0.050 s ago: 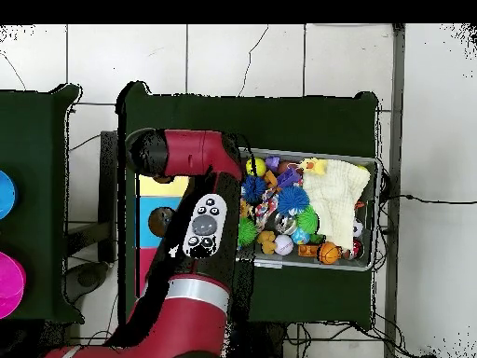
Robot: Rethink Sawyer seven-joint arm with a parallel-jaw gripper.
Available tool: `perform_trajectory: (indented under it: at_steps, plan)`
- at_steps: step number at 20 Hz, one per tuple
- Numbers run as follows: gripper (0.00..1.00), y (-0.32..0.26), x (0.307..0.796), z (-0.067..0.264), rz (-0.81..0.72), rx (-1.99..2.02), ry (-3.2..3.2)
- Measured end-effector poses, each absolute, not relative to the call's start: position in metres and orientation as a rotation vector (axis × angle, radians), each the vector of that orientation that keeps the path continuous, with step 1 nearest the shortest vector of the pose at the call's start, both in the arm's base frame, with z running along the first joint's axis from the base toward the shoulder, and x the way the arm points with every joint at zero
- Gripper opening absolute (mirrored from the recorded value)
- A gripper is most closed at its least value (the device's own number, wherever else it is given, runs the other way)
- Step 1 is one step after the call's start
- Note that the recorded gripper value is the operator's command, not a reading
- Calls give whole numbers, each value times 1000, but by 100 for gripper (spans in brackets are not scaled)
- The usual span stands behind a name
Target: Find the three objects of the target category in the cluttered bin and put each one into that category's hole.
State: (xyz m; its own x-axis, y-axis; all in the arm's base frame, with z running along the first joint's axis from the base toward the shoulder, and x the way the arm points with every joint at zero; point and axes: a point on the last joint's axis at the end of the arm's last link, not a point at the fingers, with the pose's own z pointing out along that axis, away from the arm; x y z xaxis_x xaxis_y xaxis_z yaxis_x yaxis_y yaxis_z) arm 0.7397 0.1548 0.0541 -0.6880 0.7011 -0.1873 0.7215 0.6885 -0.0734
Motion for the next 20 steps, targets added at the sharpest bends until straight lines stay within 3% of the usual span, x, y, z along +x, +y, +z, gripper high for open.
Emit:
perform_trajectory:
  at_steps: [20]
  plan:
    - [100, 140, 723, 42, -359, 1059, 2678]
